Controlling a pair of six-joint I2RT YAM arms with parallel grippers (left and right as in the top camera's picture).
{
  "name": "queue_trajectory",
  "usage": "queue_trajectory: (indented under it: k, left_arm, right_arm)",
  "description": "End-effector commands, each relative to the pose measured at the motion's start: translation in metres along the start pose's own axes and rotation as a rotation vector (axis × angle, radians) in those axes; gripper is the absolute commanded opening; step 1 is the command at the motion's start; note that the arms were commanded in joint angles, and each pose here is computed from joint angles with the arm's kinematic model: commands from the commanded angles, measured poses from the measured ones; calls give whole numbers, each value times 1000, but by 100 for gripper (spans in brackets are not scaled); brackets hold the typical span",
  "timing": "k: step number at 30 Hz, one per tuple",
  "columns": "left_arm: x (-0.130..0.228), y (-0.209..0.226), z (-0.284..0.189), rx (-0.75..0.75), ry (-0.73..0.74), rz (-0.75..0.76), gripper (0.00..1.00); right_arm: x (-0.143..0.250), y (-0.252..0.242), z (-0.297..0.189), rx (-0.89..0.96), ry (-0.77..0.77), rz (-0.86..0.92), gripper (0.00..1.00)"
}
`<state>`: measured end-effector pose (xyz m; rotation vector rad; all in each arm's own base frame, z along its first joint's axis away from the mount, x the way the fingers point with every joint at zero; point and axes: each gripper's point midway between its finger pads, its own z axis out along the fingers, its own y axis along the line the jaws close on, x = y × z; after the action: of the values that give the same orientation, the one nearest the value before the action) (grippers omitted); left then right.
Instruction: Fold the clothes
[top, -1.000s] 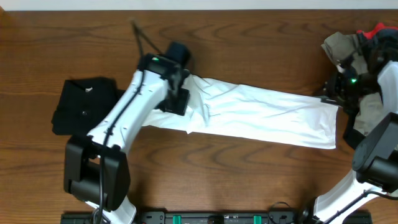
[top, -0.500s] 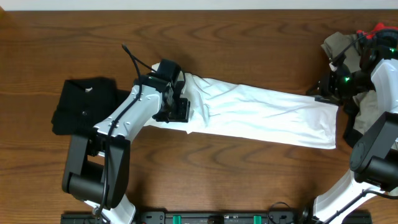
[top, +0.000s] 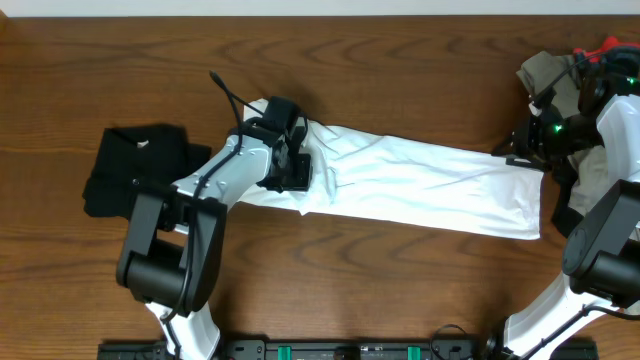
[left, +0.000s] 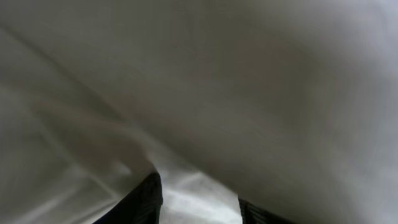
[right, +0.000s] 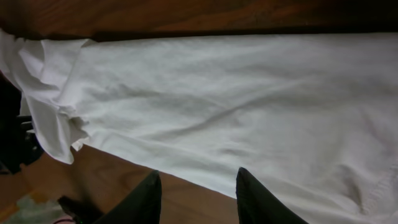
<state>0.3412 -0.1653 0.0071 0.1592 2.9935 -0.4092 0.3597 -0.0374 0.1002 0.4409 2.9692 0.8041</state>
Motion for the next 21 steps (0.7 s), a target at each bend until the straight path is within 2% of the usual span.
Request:
queue_trajectory:
  k: [1,3,4,7,14,21]
  left_arm:
    - [-2,0,2,4,-11,-33,41]
    - [-5,-1,2,8,-22,-45,41]
    - [-6,-1,2,9,-27,-44,36]
    - [-4,-1,2,7,-19,-46,8]
    - [-3,2,-18,-31,-26,-49,6]
    - [5,46,-58,-289,-52,-68,6]
  right_arm:
    - [0,6,-1,-3,-2,-30,38]
    - [0,6,-1,-3,-2,-30,38]
    - [0,6,-1,-3,-2,-30,38]
    - [1,6,-1,-3,0,-29,38]
    - [1,6,-1,-3,1,-28,38]
    - [2,6,-1,-3,2,-28,38]
